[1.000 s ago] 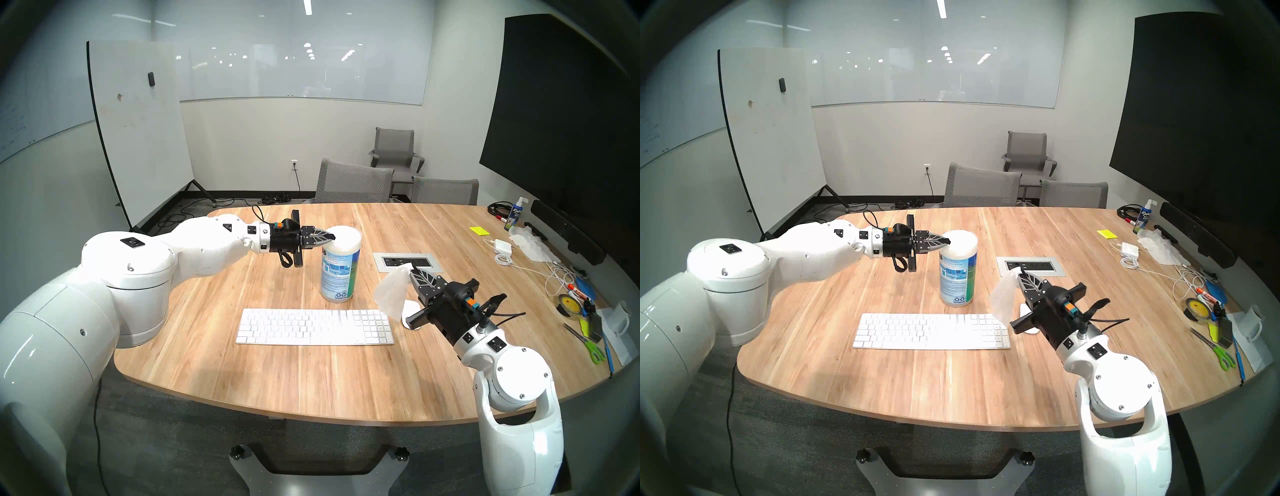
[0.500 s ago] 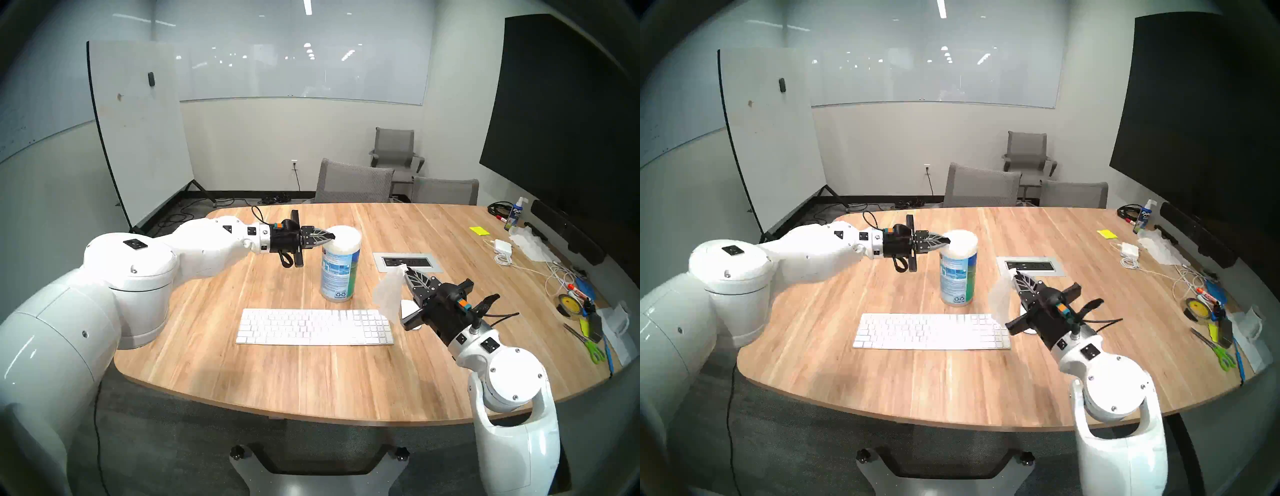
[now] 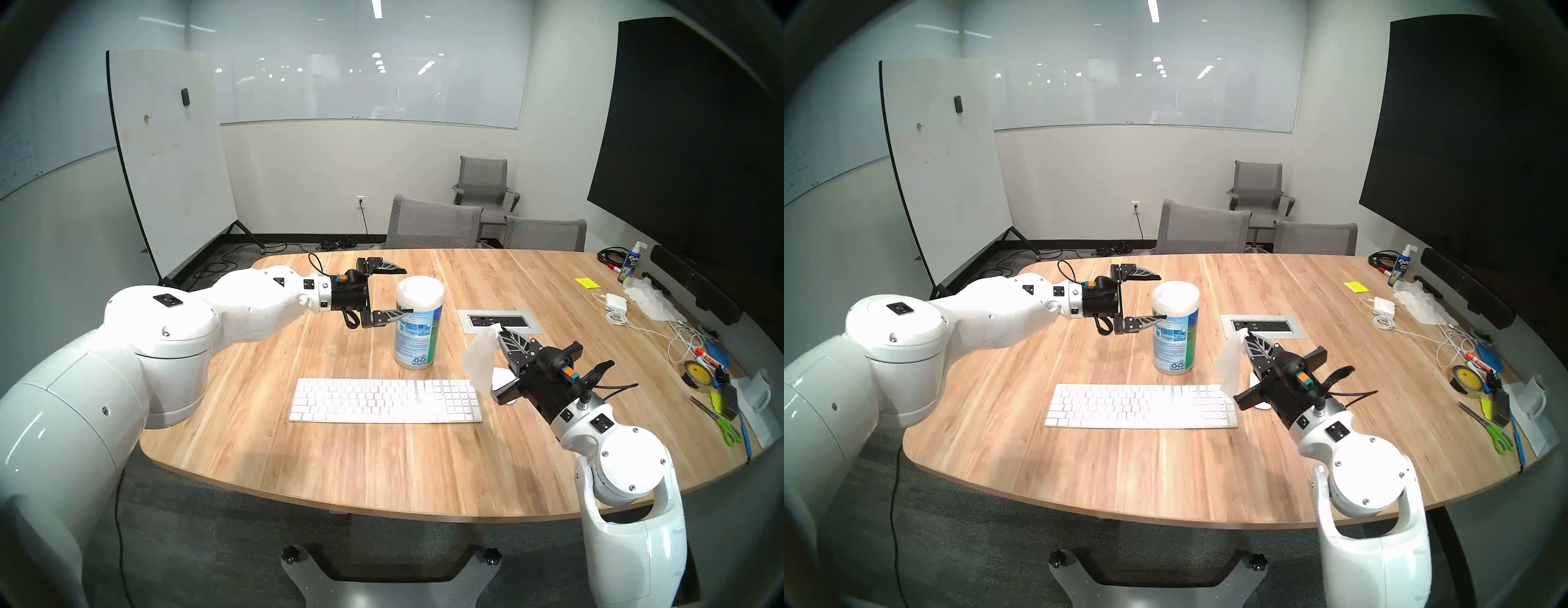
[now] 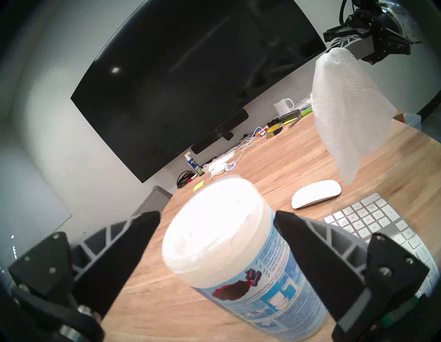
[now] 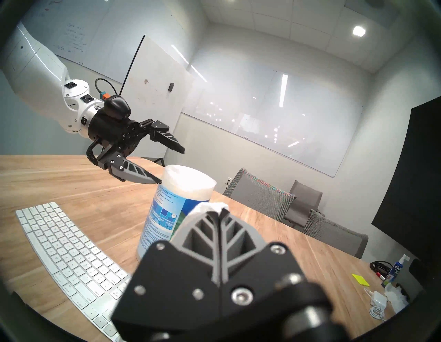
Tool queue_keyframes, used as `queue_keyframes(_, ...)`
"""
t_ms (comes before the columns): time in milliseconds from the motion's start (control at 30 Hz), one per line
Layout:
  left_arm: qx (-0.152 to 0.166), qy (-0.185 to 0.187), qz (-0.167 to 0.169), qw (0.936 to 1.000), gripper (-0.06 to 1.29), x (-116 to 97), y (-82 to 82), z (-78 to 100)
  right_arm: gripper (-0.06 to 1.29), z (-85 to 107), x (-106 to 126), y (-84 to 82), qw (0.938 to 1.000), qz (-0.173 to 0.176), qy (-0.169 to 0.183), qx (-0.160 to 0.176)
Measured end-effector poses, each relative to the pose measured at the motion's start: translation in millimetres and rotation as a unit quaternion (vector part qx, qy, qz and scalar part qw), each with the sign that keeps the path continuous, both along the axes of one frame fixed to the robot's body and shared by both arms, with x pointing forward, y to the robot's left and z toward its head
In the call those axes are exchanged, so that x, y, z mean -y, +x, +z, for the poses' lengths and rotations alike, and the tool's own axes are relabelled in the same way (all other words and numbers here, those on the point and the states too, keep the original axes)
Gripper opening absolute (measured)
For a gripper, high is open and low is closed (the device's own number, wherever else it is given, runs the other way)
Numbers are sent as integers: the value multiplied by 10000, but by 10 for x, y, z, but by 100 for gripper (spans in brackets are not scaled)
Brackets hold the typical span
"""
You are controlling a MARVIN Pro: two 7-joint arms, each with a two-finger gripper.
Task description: Wipe the keyboards and mice with a disinfecting wipe, then set the wipe down
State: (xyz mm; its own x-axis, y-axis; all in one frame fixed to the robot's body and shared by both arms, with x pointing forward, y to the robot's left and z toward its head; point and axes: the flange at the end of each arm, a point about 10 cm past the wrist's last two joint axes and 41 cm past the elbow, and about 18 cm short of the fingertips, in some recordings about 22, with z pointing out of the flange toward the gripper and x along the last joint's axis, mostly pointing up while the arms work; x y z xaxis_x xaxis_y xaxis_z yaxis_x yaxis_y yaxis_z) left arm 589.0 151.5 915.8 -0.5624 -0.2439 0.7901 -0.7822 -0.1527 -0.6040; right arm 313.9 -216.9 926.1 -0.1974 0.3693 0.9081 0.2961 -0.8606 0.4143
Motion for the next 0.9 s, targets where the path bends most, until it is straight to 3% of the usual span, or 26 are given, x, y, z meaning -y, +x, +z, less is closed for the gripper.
queue_keyframes(33,-8,-14,5,10000,119,5,-6,-21,-3,7,0,-3,10000,0,-1,8)
queue_keyframes(100,-17,-49,25,10000,128,12,-16,-60,-3,25,-3,-10,10000,2,-3,29)
queue_keyframes(533,-83,-295,155,9994,127,123,-71,-281,-3,45,-90,-95,9999,31,-137,-4)
queue_keyframes(900,-81,-479,314,9983,127,211,-69,-354,-3,49,-149,-115,9995,-93,-293,-116)
